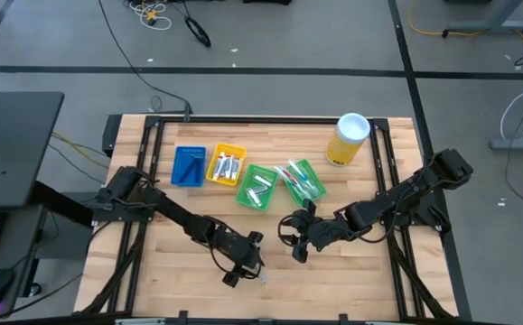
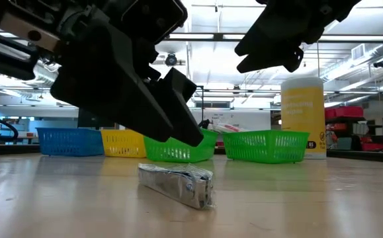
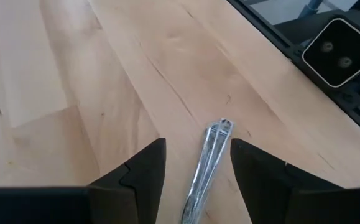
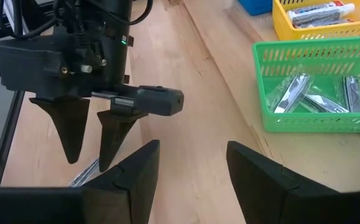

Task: Pick & Place Travel size toiletries
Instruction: Put the silver nail cutter into the left green bin

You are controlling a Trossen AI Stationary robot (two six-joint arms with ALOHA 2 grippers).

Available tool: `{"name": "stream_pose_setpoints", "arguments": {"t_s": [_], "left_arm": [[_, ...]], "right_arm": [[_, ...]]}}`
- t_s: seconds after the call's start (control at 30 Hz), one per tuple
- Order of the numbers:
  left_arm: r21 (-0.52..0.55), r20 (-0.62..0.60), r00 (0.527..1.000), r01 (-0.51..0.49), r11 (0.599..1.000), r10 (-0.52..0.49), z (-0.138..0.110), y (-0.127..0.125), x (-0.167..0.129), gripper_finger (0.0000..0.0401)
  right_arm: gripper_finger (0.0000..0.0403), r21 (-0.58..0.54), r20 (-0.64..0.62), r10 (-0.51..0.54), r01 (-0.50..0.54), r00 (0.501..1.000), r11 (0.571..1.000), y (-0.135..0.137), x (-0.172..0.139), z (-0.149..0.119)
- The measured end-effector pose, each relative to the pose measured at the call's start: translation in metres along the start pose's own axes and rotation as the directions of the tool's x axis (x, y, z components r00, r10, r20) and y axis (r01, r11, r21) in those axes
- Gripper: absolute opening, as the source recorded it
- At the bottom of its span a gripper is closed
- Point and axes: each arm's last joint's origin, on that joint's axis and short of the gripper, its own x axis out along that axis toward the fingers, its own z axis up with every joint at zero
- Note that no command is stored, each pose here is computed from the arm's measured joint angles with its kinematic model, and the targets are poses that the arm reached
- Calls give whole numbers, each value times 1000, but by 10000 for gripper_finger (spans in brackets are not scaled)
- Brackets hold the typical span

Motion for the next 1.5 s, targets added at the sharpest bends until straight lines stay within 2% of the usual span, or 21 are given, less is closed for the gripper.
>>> {"name": "stream_pose_setpoints", "arguments": {"t_s": [0.13,0.3,0.53,0.67,0.93,1.37,1.5], "left_arm": [[3,-8,1000,4,1000,-4,-2,0,2,189],[-11,-31,999,33,999,-33,-19,1,20,189],[-20,-41,999,27,999,-28,-17,2,23,178],[-12,-52,998,26,1000,-27,-17,2,23,141],[-19,-59,998,4,1000,-5,-18,3,23,36],[-43,-85,985,-157,987,153,-13,7,14,48],[-33,-135,952,-282,959,275,-4,10,-5,40]], "right_arm": [[197,0,1,1,-1,1000,1000,0,0,0],[197,1,0,3,-3,1000,1000,0,0,0],[197,1,0,3,-3,1000,1000,0,0,0],[197,1,0,3,-3,1000,1000,0,0,0],[197,1,0,4,-4,1000,1000,0,0,0],[197,-4,-15,11,-12,1000,1000,0,0,-1],[197,-19,-87,21,-23,996,1000,1,-2,-8]]}}
